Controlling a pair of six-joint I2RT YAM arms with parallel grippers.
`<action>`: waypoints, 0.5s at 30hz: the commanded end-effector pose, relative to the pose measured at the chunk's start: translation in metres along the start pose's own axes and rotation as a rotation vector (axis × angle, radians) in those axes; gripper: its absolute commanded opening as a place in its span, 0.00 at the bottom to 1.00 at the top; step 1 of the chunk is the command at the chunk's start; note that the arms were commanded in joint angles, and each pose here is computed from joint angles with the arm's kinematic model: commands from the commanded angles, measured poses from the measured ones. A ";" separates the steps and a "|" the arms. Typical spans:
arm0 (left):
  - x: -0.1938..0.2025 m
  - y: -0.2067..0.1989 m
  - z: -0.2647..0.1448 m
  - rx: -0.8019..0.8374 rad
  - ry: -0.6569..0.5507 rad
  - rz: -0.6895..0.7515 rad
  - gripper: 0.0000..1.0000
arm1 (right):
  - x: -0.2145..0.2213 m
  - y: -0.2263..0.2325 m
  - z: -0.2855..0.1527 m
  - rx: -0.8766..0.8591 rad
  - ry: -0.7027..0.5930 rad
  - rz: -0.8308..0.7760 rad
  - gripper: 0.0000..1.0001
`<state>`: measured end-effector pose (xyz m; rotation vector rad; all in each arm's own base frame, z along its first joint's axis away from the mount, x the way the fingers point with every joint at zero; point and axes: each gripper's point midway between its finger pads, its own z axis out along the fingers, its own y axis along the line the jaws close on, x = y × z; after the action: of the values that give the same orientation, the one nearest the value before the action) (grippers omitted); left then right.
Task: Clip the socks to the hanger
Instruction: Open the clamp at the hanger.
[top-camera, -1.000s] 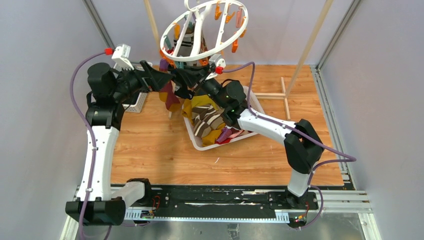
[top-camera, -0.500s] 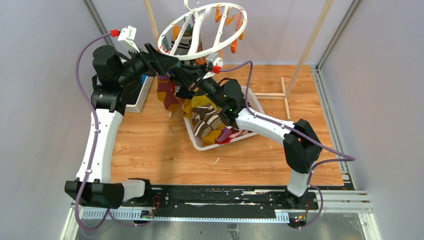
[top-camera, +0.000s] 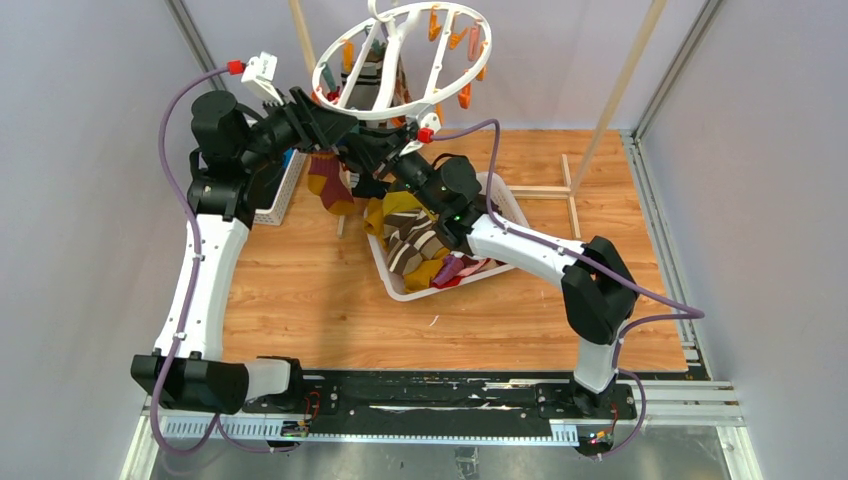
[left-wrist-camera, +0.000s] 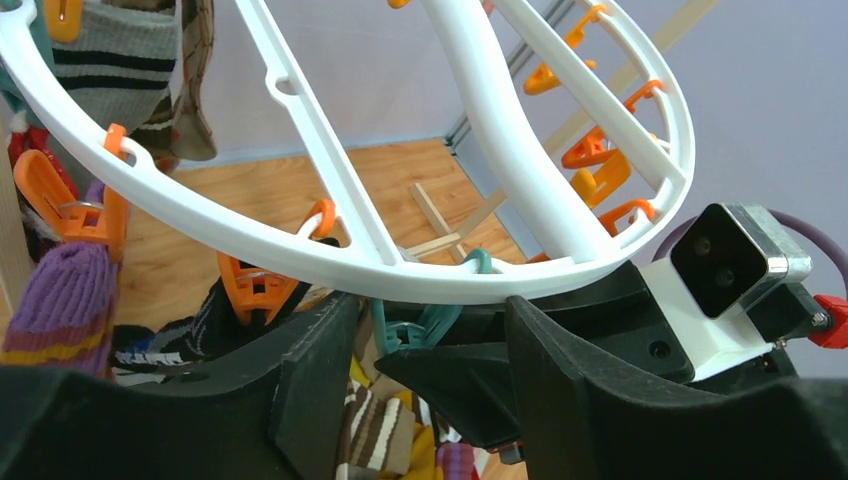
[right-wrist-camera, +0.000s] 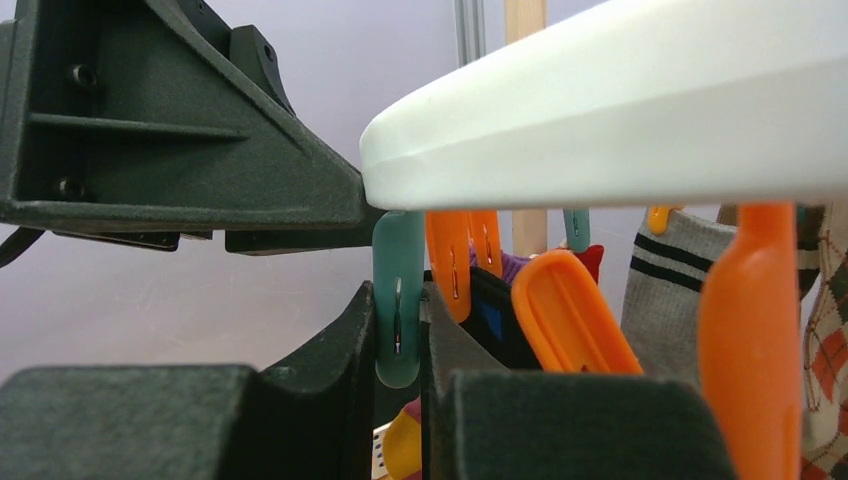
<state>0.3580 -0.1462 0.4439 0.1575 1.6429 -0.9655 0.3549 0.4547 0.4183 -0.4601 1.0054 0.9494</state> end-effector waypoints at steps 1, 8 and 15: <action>0.009 -0.008 -0.004 0.029 0.012 -0.005 0.59 | -0.007 0.028 0.008 -0.067 -0.025 0.000 0.00; 0.022 -0.006 -0.011 0.020 0.025 -0.004 0.58 | -0.008 0.031 0.007 -0.078 -0.018 0.010 0.00; 0.008 -0.001 -0.003 0.003 -0.005 0.016 0.56 | -0.008 0.034 0.006 -0.094 -0.009 0.012 0.00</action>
<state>0.3481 -0.1477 0.4225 0.1499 1.6771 -0.9769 0.3495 0.4613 0.4177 -0.4754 1.0102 0.9628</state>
